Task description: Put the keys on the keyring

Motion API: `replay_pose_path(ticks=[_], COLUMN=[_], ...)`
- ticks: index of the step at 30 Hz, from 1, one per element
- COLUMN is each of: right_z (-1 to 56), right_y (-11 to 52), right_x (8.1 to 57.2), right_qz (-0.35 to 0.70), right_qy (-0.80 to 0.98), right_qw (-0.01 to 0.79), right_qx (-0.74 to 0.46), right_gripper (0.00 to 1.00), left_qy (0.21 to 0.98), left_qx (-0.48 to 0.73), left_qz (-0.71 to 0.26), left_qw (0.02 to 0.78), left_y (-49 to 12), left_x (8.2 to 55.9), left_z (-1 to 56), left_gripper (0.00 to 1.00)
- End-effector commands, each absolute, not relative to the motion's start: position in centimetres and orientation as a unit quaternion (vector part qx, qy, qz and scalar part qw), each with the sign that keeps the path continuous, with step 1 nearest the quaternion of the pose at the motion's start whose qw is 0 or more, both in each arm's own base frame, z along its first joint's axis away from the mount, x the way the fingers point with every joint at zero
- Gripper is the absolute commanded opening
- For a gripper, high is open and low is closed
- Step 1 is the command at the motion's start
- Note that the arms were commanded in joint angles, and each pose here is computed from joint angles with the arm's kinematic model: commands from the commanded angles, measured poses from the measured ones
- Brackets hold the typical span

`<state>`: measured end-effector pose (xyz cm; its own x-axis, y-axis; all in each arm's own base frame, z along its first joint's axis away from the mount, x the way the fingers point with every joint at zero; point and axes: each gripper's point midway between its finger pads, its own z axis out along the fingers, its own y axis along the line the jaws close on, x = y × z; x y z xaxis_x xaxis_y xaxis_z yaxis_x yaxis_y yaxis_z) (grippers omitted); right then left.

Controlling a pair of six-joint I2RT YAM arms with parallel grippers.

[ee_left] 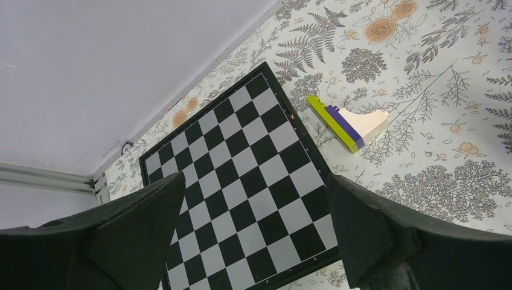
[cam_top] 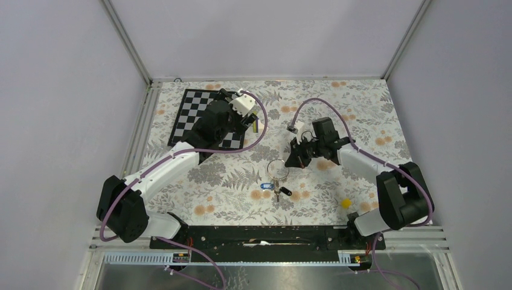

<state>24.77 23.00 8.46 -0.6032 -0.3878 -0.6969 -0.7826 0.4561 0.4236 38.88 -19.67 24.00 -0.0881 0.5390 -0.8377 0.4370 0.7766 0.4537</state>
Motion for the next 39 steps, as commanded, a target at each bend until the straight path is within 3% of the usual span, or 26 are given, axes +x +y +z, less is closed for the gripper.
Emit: replay_pose_path(ticks=[1,21,39], right_z=[10.1,6.4,3.1], right_y=[23.1,20.9,19.5], right_x=[27.7,34.1,38.2], right_qz=[0.379,0.383,0.353], right_qy=[0.807,0.846,0.886], right_qw=[0.292,0.251,0.204], right_qx=[-0.346,-0.272,-0.221], right_gripper=[0.0,0.01,0.2], left_qy=[0.72,0.724,0.728], left_qx=[0.318,0.323,0.327], left_qz=[0.041,0.037,0.03], left_qw=[0.615,0.608,0.601], left_y=[-19.4,-19.3,-19.2], left_x=[38.9,38.5,37.7], left_z=[25.9,25.4,24.9], left_gripper=[0.99,0.99,0.99])
